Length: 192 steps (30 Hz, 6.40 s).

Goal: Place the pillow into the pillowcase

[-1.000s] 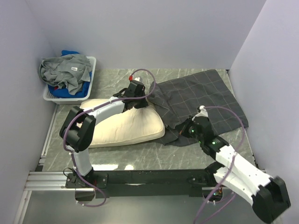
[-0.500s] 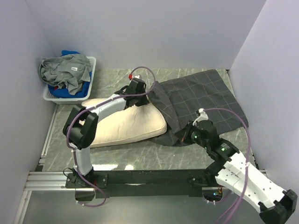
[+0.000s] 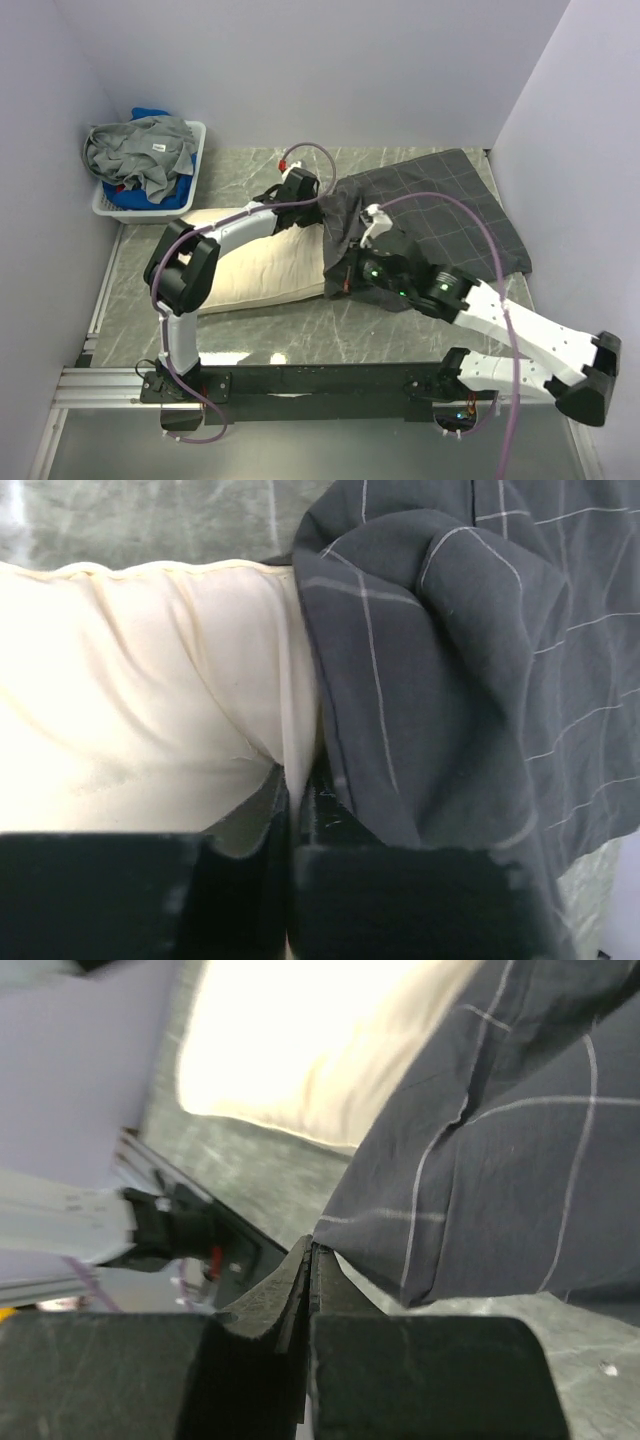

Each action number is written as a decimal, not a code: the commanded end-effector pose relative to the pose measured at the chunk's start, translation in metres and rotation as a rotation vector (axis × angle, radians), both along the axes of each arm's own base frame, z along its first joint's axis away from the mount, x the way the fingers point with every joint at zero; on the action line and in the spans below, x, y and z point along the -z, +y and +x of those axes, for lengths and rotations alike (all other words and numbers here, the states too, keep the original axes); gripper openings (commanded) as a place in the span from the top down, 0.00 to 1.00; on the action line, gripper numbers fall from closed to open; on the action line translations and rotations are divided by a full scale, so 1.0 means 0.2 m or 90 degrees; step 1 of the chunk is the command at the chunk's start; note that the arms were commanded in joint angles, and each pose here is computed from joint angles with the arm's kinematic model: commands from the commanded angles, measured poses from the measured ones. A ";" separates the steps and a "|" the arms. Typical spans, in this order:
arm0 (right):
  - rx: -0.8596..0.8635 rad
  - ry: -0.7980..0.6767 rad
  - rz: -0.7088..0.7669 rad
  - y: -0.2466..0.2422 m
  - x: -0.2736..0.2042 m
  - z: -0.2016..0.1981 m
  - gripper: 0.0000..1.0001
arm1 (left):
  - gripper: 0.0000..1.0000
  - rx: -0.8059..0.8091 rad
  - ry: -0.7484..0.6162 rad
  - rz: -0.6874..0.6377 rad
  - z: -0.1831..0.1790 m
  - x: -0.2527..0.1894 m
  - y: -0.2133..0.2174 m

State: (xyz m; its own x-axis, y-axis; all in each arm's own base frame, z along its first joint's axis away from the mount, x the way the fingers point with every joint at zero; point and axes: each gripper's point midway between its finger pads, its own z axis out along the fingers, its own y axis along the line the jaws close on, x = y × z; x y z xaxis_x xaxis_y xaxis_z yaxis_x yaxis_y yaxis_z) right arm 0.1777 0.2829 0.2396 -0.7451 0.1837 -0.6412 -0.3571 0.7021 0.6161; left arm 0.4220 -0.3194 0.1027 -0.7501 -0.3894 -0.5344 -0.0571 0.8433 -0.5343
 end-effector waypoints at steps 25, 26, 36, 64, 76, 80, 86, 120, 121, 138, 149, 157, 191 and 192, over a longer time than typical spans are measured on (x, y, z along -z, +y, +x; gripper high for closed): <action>0.102 -0.093 -0.206 -0.18 0.00 0.50 0.35 | 0.01 -0.515 -0.076 0.137 -0.57 -0.29 1.40; 0.122 -0.087 -0.230 -0.19 0.01 0.60 0.35 | 0.01 -0.554 -0.079 0.142 -0.60 -0.28 1.49; 0.145 -0.036 -0.413 -0.23 0.21 1.06 0.29 | 0.01 -0.654 -0.016 0.202 -0.65 0.04 1.80; -0.023 -0.036 -0.335 0.54 0.25 0.87 1.00 | 0.97 -0.354 -0.107 -0.111 -0.71 -0.08 1.03; 0.084 -0.100 -0.276 0.00 -0.04 0.55 0.26 | 0.01 -0.321 -0.102 0.043 -0.74 -0.06 1.13; 0.092 -0.053 -0.260 -0.14 0.20 0.30 0.25 | 0.01 -0.312 -0.076 0.056 -0.78 0.05 1.14; 0.118 0.043 -0.233 -0.30 0.64 -0.01 0.25 | 0.08 -0.267 -0.064 0.029 -0.79 0.12 1.06; 0.164 -0.091 -0.210 -0.41 0.53 0.48 0.20 | 0.01 -0.035 -0.153 0.168 -0.81 -0.24 0.73; 0.158 -0.090 -0.209 -0.41 0.55 0.47 0.20 | 0.01 -0.003 -0.165 0.187 -0.84 -0.30 0.64; 0.290 -0.023 -0.252 -0.71 0.62 0.59 0.21 | 0.01 0.217 -0.237 0.264 -0.95 -0.42 0.17; 0.320 -0.016 -0.186 -0.92 0.53 0.67 0.20 | 0.00 0.324 -0.239 0.467 -0.78 0.00 -0.29; 0.291 -0.012 -0.157 -0.88 0.60 0.76 0.19 | 0.48 0.211 -0.224 0.539 -0.60 0.14 -0.17; 0.124 -0.153 0.031 -0.21 -0.40 0.36 1.00 | 0.99 0.214 -0.263 -0.133 -0.77 -1.24 -0.33; 0.119 -0.161 0.027 -0.21 -0.45 0.35 1.00 | 0.99 0.218 -0.269 -0.157 -0.77 -1.29 -0.32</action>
